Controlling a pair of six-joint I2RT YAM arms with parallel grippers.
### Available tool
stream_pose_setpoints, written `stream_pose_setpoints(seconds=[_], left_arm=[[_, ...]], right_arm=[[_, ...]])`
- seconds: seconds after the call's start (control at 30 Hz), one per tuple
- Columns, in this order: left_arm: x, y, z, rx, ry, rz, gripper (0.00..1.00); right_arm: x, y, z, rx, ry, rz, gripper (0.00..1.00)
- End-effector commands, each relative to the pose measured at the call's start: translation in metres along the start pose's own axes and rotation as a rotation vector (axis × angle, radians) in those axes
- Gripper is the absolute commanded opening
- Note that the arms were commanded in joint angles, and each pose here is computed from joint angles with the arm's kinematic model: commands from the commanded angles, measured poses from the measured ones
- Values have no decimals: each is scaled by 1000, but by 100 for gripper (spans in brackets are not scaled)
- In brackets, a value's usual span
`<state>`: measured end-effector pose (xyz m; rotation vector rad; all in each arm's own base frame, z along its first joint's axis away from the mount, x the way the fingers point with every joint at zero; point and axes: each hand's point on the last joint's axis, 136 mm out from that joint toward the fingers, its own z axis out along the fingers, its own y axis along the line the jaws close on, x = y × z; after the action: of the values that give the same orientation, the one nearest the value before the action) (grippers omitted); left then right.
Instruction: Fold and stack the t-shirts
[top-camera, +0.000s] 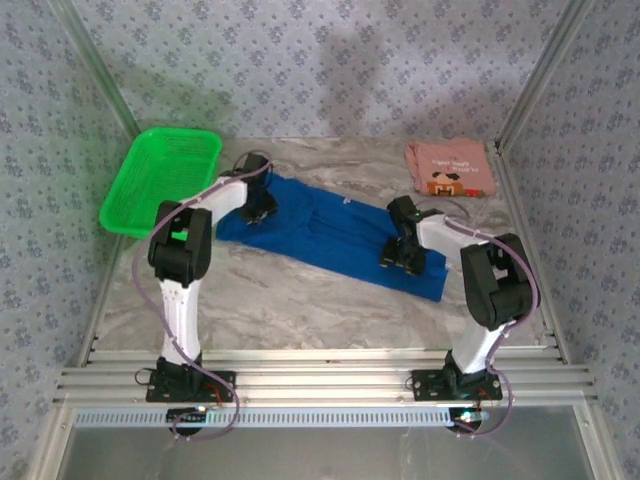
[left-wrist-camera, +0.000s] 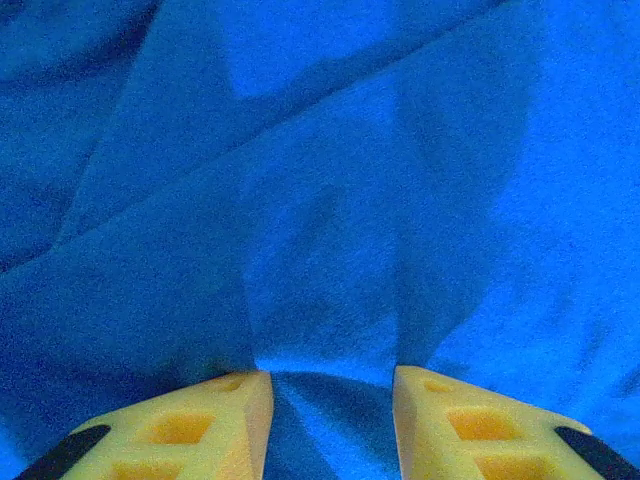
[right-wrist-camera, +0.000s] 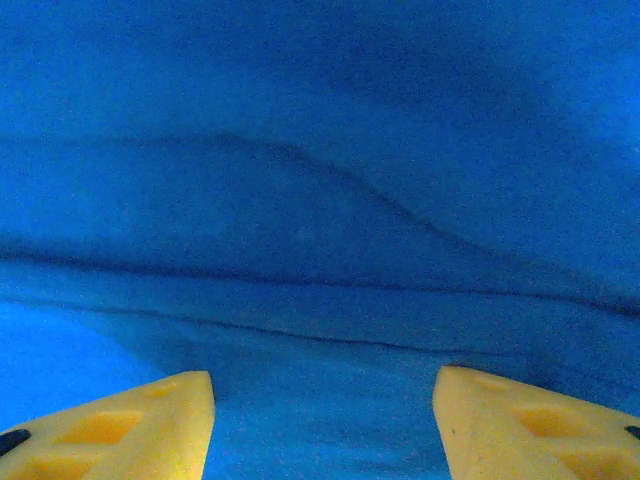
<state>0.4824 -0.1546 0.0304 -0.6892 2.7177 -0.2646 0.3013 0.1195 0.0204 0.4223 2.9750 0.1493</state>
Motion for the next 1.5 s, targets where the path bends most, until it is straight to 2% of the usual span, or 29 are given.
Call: stream_pose_setpoints(seconds=[0.0, 0.17, 0.3, 0.57, 0.73, 0.87, 0.97, 1.1, 1.17, 1.2, 1.27, 1.33, 1.4, 1.47], left_arm=[[-5, -2, 24, -56, 54, 89, 37], [-30, -56, 39, 39, 15, 206, 34], [-46, -89, 60, 123, 16, 213, 35], [-48, -125, 102, 356, 70, 144, 35], [-45, -146, 97, 488, 102, 150, 39], [-59, -177, 53, 641, 91, 147, 54], [-78, -193, -6, 704, 36, 171, 69], [-102, -193, -99, 762, -15, 170, 80], [-109, -181, -149, 749, -46, 186, 81], [-109, -173, -179, 739, -70, 208, 82], [-98, -155, -228, 704, -83, 251, 83], [-73, -136, -270, 692, -54, 294, 83], [-42, -113, -295, 674, -25, 285, 82], [-8, -80, -301, 653, 4, 223, 82]], right_arm=[[48, 16, 8, -26, 94, 90, 63], [86, 80, 15, -167, 118, 184, 63], [104, 129, 18, -228, 105, 280, 67], [140, 213, 13, -366, 56, 519, 69], [158, 252, -2, -432, 68, 518, 71], [158, 249, -33, -440, 41, 491, 75], [149, 229, -67, -428, -15, 446, 79], [146, 200, -118, -434, -47, 283, 83], [148, 182, -143, -443, -46, 135, 84], [149, 163, -150, -403, -48, 72, 85], [151, 133, -159, -376, -38, -44, 86], [157, 107, -152, -381, 42, -113, 86], [161, 87, -140, -395, 98, -152, 85], [165, 77, -129, -428, 143, -187, 85]])
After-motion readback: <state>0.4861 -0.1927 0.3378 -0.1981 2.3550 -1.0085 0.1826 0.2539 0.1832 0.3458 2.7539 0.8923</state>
